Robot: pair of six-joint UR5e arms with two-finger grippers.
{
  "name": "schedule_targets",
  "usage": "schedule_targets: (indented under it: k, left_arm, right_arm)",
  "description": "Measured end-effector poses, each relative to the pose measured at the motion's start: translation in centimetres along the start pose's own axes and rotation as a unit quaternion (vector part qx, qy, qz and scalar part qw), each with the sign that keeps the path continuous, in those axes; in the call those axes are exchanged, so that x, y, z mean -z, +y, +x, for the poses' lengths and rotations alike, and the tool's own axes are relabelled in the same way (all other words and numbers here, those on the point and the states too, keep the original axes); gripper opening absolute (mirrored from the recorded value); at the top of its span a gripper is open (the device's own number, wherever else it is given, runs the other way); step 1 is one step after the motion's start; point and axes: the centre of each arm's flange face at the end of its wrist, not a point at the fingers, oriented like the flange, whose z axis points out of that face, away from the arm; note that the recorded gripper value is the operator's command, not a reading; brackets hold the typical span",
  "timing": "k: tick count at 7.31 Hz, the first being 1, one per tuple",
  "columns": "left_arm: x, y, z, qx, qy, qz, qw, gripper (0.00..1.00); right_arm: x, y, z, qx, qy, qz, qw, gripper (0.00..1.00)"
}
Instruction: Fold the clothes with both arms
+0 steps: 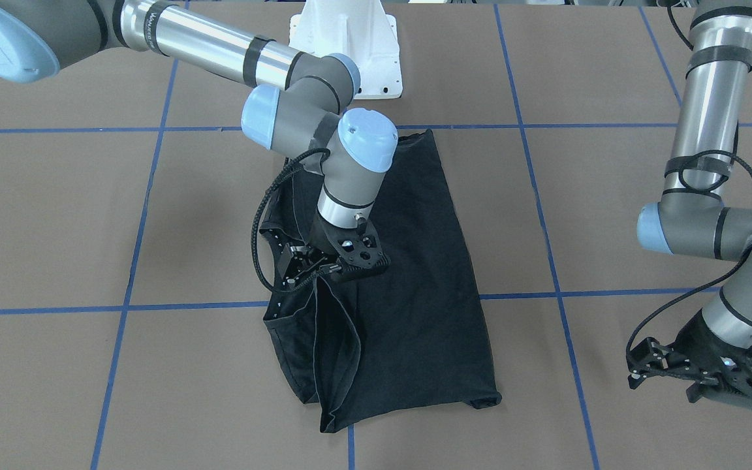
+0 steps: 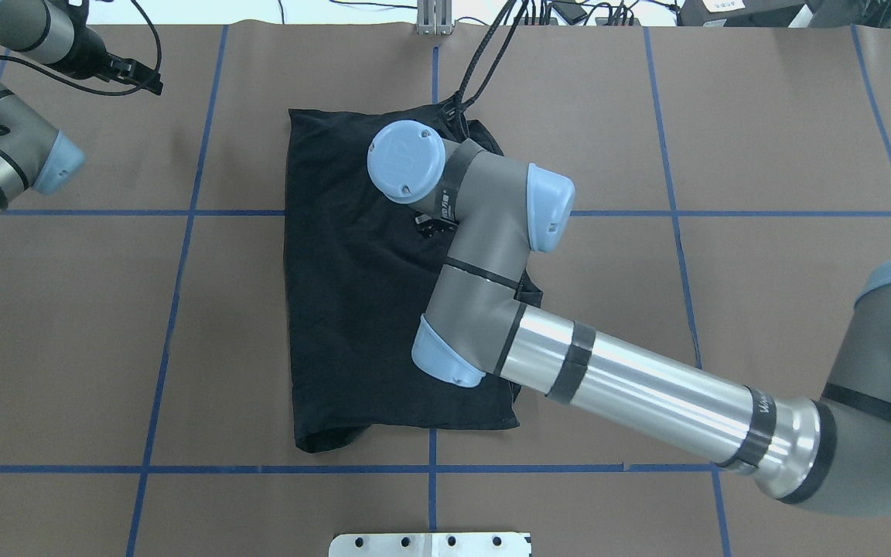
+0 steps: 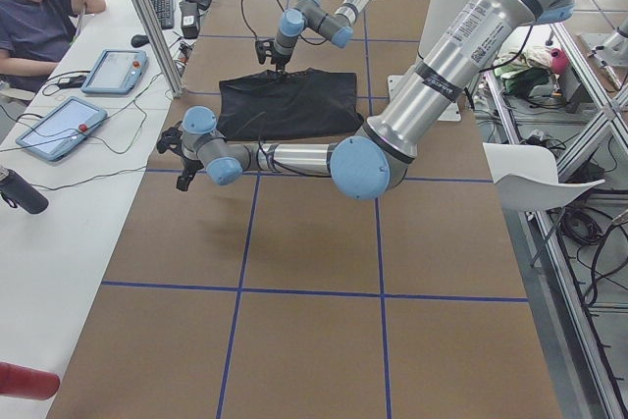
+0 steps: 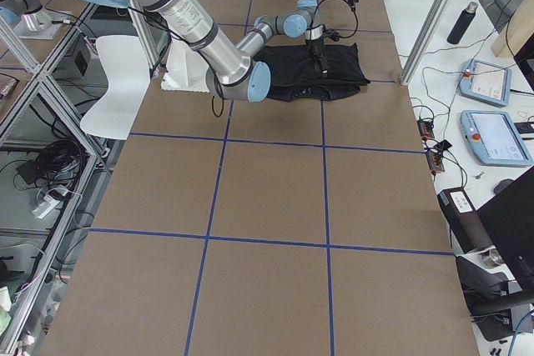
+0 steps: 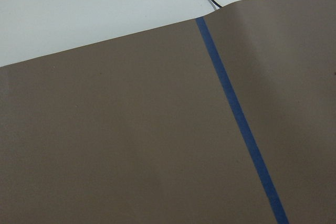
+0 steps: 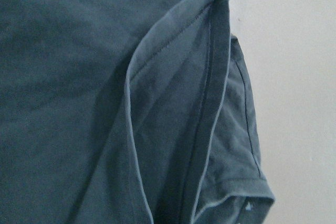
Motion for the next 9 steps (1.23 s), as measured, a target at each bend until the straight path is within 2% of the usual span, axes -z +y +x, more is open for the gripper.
schedule_targets:
  k: [1,3,6,9]
  left_arm:
    - [0.1,0.1,0.0,0.000,0.001,0.000,1.0000,1.00]
    - [0.1,0.1,0.2,0.000,0.001,0.001,1.0000,1.00]
    - [0.0,0.2,0.3,0.000,0.002,0.000,1.0000,1.00]
    - [-0.1,0.2,0.4,0.000,0.002,0.000,1.0000,1.00]
  right_arm:
    - [-1.2,-2.4,-0.7,-0.012,-0.003,0.003,0.9999,0.99]
    - [-3.5,-4.9,-0.8,-0.025,-0.006,0.011,0.9996,0.99]
    - [-4.2,-6.3,0.5,-0.020,0.001,0.009,0.9998,0.99]
    - [-7.1,-5.7,4.5,0.016,0.026,-0.013,0.9995,0.99]
